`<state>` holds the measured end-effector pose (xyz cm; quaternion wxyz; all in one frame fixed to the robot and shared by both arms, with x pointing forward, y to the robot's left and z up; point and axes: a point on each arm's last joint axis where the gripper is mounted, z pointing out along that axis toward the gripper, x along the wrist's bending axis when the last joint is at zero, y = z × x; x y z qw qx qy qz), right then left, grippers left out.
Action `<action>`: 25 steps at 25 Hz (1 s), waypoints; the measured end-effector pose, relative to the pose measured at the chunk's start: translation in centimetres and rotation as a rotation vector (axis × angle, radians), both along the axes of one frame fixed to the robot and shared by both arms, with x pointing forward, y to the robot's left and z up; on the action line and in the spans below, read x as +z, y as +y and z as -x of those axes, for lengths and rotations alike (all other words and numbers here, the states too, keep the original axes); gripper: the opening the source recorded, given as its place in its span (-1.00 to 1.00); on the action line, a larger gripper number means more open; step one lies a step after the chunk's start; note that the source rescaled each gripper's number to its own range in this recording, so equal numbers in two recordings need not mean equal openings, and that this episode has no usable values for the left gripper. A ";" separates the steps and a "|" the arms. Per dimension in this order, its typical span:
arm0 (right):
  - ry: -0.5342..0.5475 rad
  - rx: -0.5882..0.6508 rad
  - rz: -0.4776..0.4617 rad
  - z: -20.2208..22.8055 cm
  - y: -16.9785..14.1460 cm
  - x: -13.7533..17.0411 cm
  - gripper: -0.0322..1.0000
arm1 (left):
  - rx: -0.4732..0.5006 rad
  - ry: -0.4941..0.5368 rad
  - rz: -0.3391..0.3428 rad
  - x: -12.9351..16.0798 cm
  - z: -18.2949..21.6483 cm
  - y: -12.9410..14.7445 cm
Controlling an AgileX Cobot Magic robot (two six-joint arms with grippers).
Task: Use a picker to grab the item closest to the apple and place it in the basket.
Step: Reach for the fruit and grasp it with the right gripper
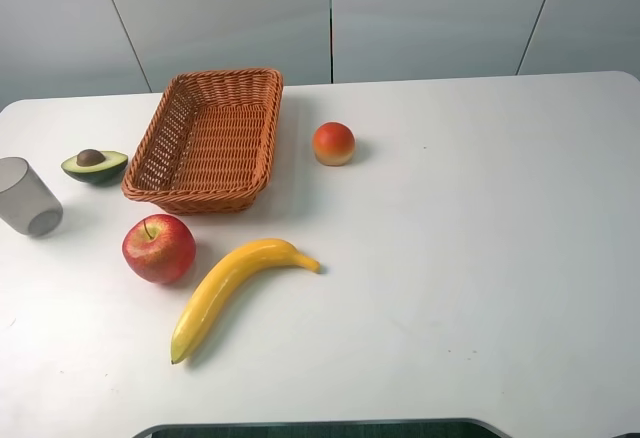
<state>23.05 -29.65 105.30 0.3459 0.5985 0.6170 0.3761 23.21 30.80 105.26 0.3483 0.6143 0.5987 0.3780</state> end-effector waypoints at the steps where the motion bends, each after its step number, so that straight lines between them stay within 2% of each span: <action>1: 0.000 0.007 -0.010 0.0 0.1 0.0 0.86 | 0.000 0.000 0.000 0.0 0.0 0.0; 10: 0.067 0.043 -0.069 -1.2 0.7 0.2 0.87 | 0.000 0.000 0.000 0.0 0.0 0.0; 13: 0.147 0.101 -0.028 -2.7 1.0 0.4 0.87 | 0.000 0.000 0.000 0.0 0.0 0.0; 21: 0.435 0.421 0.096 -10.0 2.8 1.4 0.87 | 0.000 0.000 0.000 0.0 0.0 0.0; 25: 0.513 0.647 0.213 -13.3 5.7 0.8 0.87 | 0.000 0.000 0.000 0.0 0.0 0.0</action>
